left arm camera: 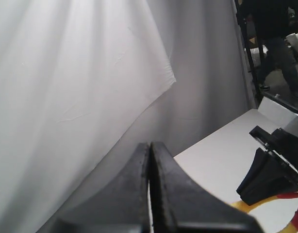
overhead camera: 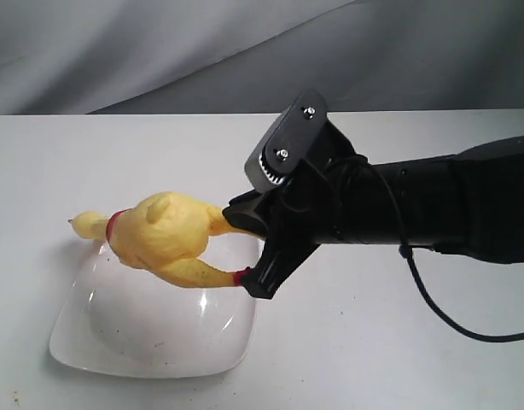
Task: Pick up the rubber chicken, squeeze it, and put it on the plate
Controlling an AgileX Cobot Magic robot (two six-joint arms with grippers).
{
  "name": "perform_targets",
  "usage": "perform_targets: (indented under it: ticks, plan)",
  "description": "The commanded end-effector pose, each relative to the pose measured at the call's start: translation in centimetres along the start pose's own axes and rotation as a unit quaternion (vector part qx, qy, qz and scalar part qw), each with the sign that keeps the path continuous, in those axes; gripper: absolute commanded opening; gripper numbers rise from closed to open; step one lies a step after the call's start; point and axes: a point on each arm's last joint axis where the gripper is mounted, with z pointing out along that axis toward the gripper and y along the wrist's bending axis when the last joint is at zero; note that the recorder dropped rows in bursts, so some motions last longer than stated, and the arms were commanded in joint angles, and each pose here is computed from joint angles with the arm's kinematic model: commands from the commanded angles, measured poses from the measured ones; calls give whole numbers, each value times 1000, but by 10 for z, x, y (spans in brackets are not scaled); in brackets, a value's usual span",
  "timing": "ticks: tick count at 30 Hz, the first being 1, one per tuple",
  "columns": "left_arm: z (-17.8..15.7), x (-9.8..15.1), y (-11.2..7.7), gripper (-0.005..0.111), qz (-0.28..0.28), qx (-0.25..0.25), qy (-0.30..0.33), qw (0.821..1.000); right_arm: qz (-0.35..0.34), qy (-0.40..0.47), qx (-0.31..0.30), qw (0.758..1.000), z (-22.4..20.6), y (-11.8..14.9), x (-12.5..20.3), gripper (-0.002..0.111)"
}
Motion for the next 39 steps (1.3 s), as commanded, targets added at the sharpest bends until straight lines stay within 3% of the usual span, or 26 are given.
perform_targets:
  ticks: [1, 10, 17, 19, 25, 28, 31, 33, 35, 39]
  plan:
    - [-2, -1, 0, 0, -11, 2, -4, 1000, -3, 2, -18, 1000, 9, 2, 4, 0]
    - [-2, -1, 0, 0, -10, 2, -4, 1000, 19, 49, -16, 999, 29, -2, 26, 0]
    - [-2, -1, 0, 0, -10, 2, -4, 1000, 53, 108, 61, 991, 34, -15, 44, 1]
    - [-2, -1, 0, 0, -10, 2, -4, 1000, 65, 123, 80, 987, 34, -18, 50, 10]
    - [-2, -1, 0, 0, -10, 2, -3, 1000, 71, 156, 87, 981, 32, -15, 68, 51]
    - [-2, -1, 0, 0, -10, 1, -2, 1000, 69, 172, 126, 974, 27, -21, 71, 59]
    - [-2, -1, 0, 0, -8, 1, -1, 1000, 63, 181, 198, 961, 13, -32, 65, 57]
    - [-2, -1, 0, 0, -8, 1, -1, 1000, 58, 173, 250, 951, -4, -39, 54, 49]
    - [-2, -1, 0, 0, -8, 1, -1, 1000, 57, 154, 280, 946, -21, -41, 43, 35]
    - [-2, -1, 0, 0, -8, 1, -1, 1000, 35, 75, 263, 961, -58, -27, 16, 2]
